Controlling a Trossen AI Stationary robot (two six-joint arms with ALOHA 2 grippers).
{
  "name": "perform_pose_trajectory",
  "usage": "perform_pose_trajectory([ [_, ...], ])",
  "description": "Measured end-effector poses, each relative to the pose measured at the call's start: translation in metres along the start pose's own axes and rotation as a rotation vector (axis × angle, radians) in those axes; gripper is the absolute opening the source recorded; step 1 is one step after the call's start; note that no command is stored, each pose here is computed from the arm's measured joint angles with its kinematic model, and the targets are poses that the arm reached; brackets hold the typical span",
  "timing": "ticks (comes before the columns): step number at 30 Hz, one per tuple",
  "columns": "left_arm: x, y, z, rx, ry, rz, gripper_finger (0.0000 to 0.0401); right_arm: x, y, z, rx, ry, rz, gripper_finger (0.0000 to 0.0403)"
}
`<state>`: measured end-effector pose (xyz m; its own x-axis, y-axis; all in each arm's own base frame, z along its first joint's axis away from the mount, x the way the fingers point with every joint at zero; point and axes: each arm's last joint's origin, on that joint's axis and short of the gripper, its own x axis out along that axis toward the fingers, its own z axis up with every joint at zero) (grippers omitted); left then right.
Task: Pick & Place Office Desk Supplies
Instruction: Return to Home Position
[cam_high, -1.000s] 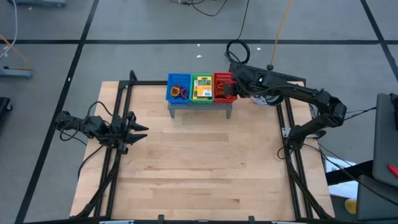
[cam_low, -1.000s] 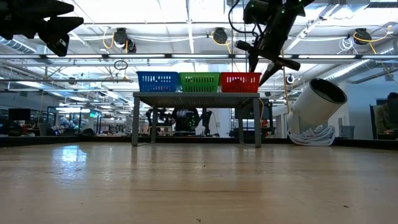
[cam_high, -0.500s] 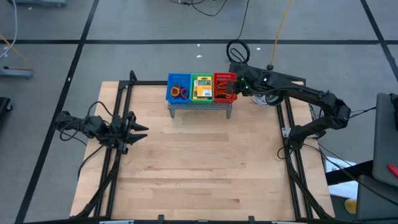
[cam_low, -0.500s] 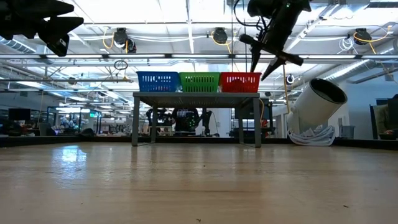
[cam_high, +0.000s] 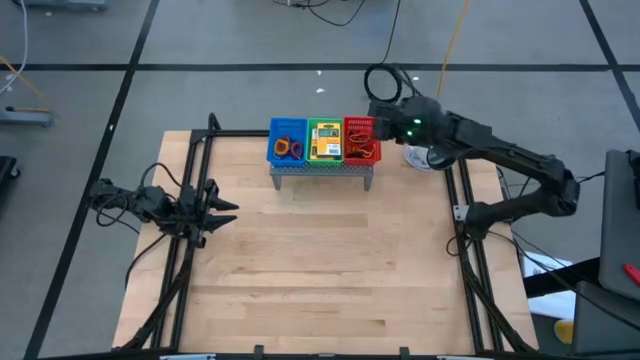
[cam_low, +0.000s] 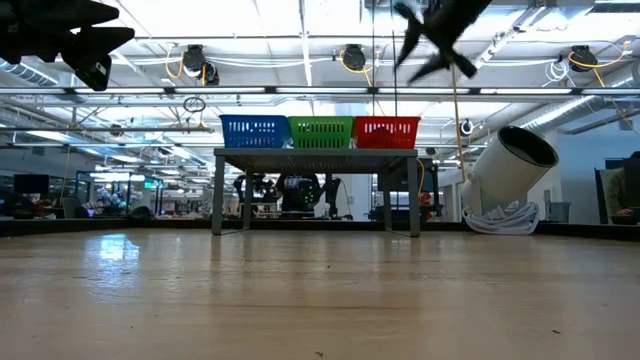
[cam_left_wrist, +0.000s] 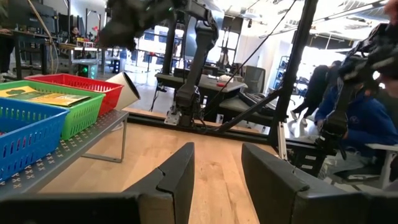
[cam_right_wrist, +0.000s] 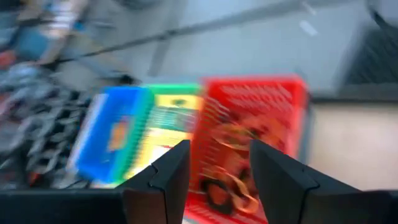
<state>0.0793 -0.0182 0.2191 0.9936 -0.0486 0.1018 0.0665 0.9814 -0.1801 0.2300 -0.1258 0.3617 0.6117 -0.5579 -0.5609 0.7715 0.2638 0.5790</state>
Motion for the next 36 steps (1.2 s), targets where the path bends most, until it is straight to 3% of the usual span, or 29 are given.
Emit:
perform_pose_trajectory([
  [6, 0.0, 0.0, 0.0, 0.0, 0.0, 0.0, 0.0141, -0.053, 0.014, -0.001, -0.373, -0.103, 0.211, 0.0158],
  [12, 0.0, 0.0, 0.0, 0.0, 0.0, 0.0, 0.0141, -0.085, 0.003, -0.021, -0.668, -0.129, 0.422, 0.0158],
  [17, 0.0, 0.0, 0.0, 0.0, 0.0, 0.0, 0.0141, -0.091, -0.03, -0.056, -0.722, -0.126, 0.719, 0.0158],
  [19, 0.0, 0.0, 0.0, 0.0, 0.0, 0.0, 0.0141, -0.093, -0.047, -0.071, -0.744, -0.129, 0.786, 0.0157],
  [26, 0.0, 0.0, 0.0, 0.0, 0.0, 0.0, 0.0141, -0.095, -0.103, -0.116, -1.051, -0.197, 0.99, 0.0157],
  [29, 0.0, 0.0, 0.0, 0.0, 0.0, 0.0, 0.0141, -0.094, -0.124, -0.13, -1.127, -0.232, 1.075, 0.0157],
  [36, 0.0, 0.0, 0.0, 0.0, 0.0, 0.0, 0.0141, -0.088, -0.155, -0.149, -1.057, -0.246, 1.129, 0.0157],
])
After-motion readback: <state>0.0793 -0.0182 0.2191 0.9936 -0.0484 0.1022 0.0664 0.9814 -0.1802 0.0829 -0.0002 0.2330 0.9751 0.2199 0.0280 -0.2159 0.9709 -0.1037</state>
